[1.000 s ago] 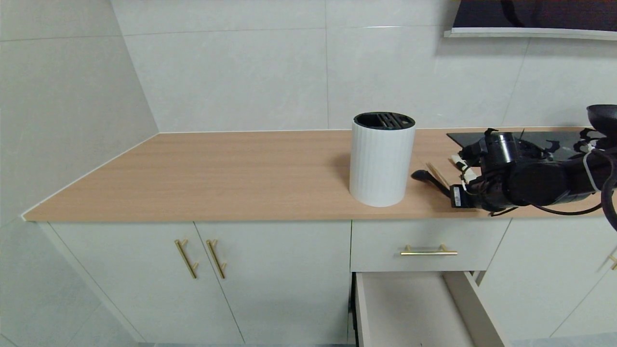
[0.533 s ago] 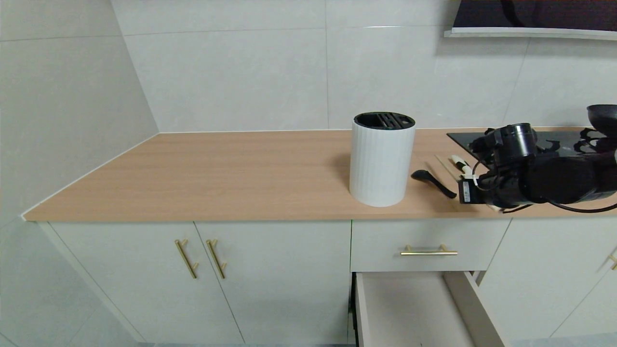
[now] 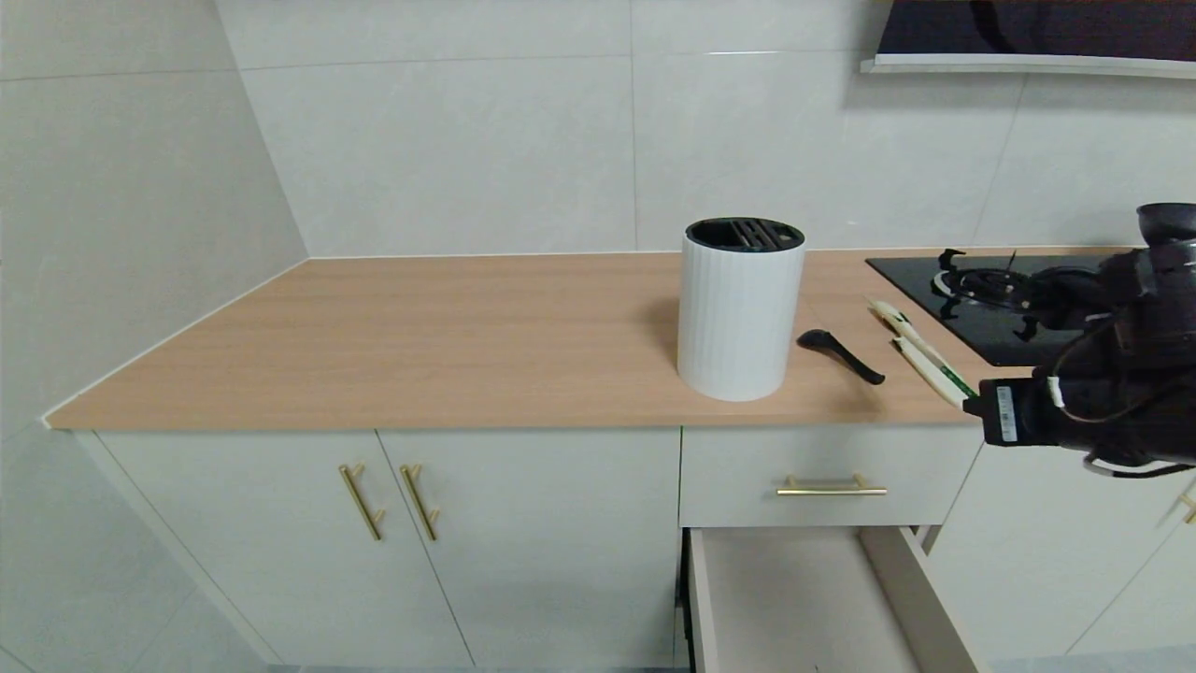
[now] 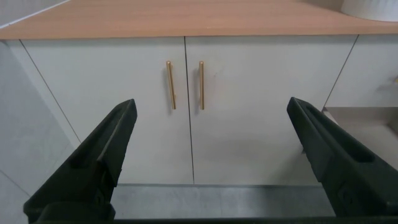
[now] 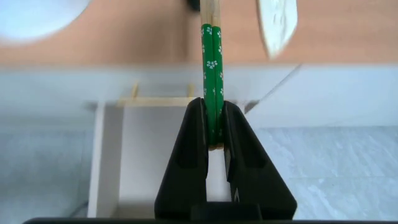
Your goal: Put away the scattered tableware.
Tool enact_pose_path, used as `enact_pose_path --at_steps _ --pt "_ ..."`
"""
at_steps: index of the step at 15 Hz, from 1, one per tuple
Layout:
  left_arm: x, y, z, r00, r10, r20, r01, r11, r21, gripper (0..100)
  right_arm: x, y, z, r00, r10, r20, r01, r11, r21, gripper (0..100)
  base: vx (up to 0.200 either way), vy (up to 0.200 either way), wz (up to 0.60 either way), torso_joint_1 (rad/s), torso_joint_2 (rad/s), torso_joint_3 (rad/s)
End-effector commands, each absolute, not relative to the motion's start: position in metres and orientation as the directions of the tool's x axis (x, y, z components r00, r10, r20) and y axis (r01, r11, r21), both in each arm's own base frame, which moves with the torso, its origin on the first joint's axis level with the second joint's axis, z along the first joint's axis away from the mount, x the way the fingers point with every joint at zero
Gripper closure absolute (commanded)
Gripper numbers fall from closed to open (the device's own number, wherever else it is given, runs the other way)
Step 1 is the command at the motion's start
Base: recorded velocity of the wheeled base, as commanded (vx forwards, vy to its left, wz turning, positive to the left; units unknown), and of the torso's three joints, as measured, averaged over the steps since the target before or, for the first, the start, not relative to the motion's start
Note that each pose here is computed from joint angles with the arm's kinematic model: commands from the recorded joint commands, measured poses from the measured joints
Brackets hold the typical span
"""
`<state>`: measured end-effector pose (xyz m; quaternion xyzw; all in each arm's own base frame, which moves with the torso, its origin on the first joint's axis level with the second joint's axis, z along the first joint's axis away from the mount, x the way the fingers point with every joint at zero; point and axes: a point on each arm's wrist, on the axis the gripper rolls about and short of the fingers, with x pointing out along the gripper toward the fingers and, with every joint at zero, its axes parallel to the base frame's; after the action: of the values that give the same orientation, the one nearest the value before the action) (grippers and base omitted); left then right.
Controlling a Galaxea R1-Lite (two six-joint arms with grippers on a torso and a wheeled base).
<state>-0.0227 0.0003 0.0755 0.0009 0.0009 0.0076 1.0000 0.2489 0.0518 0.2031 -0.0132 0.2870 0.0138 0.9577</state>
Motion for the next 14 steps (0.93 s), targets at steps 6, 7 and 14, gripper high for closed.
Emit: enact_pose_path --at_steps 6,7,14 --pt "-0.023 0.0 0.076 1.0 0.015 -0.002 -0.015 1.0 0.002 0 0.157 0.037 0.223 0.801 0.16 -0.577 -0.286 0.949 -0.134 100 0.0 0.0 0.0 0.0 0.0 0.0" --pt "-0.023 0.0 0.076 1.0 0.015 -0.002 -0.015 1.0 0.002 0 0.152 0.036 0.221 0.793 0.161 -0.588 -0.311 0.937 -0.162 100 0.0 0.0 0.0 0.0 0.0 0.0" --pt "-0.023 0.0 0.076 1.0 0.015 -0.002 -0.015 1.0 0.002 0 0.138 0.043 0.206 0.756 0.203 -0.622 -0.434 0.867 -0.246 100 0.0 0.0 0.0 0.0 0.0 0.0"
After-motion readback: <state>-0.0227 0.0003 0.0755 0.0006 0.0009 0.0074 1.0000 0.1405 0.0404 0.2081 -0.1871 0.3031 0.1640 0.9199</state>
